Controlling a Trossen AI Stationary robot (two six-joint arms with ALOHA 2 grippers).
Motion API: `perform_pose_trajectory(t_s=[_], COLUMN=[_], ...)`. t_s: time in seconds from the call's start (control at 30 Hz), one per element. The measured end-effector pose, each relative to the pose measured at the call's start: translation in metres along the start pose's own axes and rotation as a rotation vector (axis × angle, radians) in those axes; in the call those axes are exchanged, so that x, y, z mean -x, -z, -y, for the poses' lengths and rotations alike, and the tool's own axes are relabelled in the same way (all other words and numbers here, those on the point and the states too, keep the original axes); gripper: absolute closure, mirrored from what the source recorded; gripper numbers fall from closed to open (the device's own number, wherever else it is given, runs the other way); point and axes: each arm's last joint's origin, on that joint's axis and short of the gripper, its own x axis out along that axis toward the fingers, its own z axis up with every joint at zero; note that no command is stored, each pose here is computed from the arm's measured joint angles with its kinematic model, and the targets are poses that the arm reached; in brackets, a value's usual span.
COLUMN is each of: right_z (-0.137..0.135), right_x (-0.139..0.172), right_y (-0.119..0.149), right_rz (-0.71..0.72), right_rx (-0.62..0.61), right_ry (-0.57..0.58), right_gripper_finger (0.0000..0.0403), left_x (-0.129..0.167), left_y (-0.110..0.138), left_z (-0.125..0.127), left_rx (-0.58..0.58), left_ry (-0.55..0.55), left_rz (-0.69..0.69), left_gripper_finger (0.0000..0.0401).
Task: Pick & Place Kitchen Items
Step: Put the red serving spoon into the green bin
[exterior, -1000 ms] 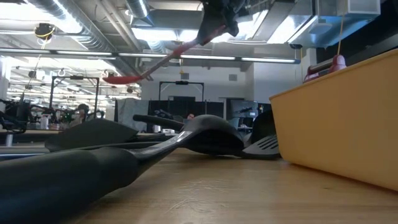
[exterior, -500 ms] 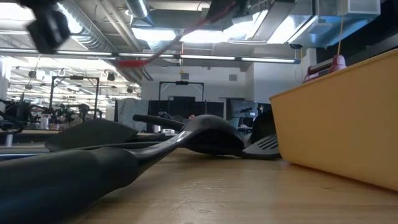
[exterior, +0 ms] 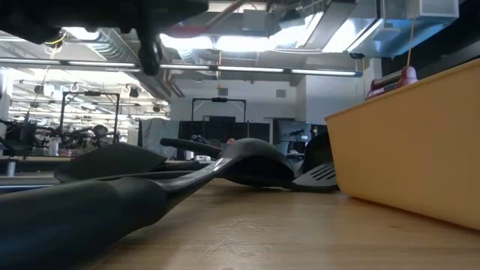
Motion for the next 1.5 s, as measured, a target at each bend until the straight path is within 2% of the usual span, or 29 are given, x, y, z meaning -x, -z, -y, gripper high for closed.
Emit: perform_pose_trajectory(t_s=[0.2,0.33,0.5,0.67,0.83,1.03,1.23,1.5], right_z=[-0.004,-0.011,-0.026,-0.038,-0.049,-0.071,-0.098,-0.131], right_x=[0.032,0.044,0.050,0.055,0.060,0.057,0.051,0.053], right_y=[0.019,0.027,0.033,0.038,0.043,0.058,0.081,0.119], right_rz=[-0.006,0.018,0.095,0.149,0.154,0.078,-0.037,-0.158], right_rx=[-0.092,-0.131,-0.178,-0.245,-0.318,-0.352,-0.363,-0.439], right_ry=[0.090,0.138,0.209,0.223,0.174,0.092,0.024,-0.020], right_gripper_finger=[0.0314,0.0314,0.0315,0.0315,0.0316,0.0316,0.0316,0.0316], left_x=[-0.005,-0.008,-0.010,-0.010,-0.011,-0.012,-0.011,-0.008], left_y=[-0.010,-0.015,-0.020,-0.026,-0.028,-0.028,-0.026,-0.020], left_z=[-0.012,-0.018,-0.025,-0.027,-0.030,-0.030,-0.028,-0.020], left_rx=[0.020,0.110,0.285,0.320,0.325,0.324,0.325,0.324], left_ry=[-0.050,-0.089,-0.127,-0.126,-0.138,-0.135,-0.126,-0.105], left_rz=[0.053,0.095,0.151,0.203,0.218,0.215,0.206,0.170], left_gripper_finger=[0.0400,0.0400,0.0400,0.0400,0.0400,0.0400,0.0400,0.0400])
